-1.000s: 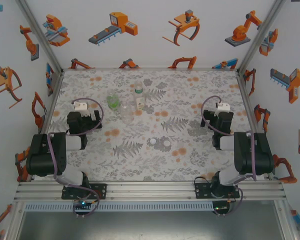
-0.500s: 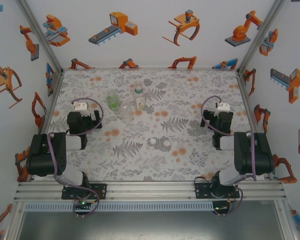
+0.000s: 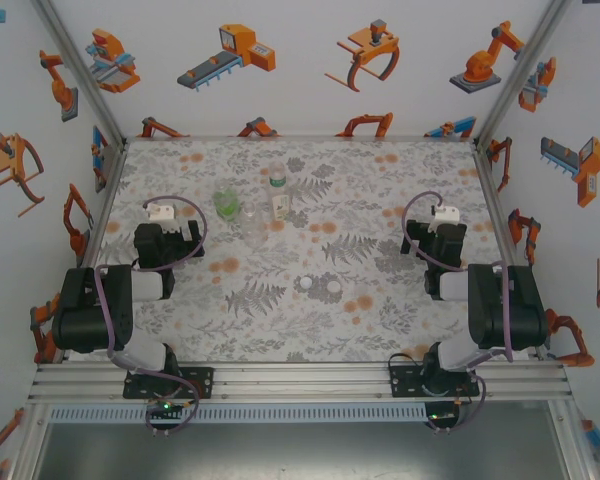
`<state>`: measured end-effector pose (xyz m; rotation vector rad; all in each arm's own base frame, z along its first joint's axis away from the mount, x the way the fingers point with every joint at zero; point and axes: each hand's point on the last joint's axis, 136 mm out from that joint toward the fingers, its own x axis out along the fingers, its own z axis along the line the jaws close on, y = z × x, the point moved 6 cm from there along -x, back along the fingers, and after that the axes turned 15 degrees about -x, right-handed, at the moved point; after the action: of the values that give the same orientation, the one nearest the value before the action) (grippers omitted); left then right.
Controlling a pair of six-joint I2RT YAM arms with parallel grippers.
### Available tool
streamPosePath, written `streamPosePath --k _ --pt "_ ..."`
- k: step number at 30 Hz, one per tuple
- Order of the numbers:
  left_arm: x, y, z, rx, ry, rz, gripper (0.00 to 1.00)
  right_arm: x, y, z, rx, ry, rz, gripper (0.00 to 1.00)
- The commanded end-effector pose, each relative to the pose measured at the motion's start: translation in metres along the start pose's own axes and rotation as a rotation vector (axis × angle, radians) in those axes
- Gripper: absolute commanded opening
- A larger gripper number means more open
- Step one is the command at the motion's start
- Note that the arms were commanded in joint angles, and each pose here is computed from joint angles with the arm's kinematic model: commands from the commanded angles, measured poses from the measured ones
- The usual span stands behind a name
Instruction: Screw on the bottle caps
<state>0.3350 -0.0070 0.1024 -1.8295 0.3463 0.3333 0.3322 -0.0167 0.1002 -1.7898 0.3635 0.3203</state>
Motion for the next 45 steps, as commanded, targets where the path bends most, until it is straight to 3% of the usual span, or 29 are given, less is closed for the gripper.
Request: streamPosePath --k 1,13,20,25,32,38,45 --pt "0.003 -0.011 0.0 -0.015 -0.002 -0.028 0.97 0.003 -0.011 -0.004 0.01 0.009 -0.034 0.99" --pt "0.002 -0.015 0.004 -0.03 -0.049 -0.041 0.97 -0.001 -0.015 -0.003 0.002 -0.002 -0.049 0.99" --pt "-0.02 -0.052 0.006 -0.098 -0.206 -0.033 0.97 -0.026 -0.046 -0.002 -0.038 -0.071 -0.09 0.96" --pt "-0.045 -0.079 -0.007 -0.166 -0.214 -0.014 0.97 -0.039 -0.078 0.006 0.019 -0.196 -0.124 0.91" --pt "-0.092 -0.111 -0.037 -0.244 -0.077 -0.037 0.97 -0.056 -0.107 0.08 -0.041 -0.49 -0.212 0.88" --pt "-0.124 -0.113 -0.048 -0.364 0.012 -0.04 0.97 -0.057 -0.115 0.157 -0.082 -0.629 -0.207 0.87" --pt "-0.138 -0.121 -0.068 -0.127 0.071 0.002 0.97 -0.049 -0.131 0.225 -0.034 -0.698 -0.252 0.85"
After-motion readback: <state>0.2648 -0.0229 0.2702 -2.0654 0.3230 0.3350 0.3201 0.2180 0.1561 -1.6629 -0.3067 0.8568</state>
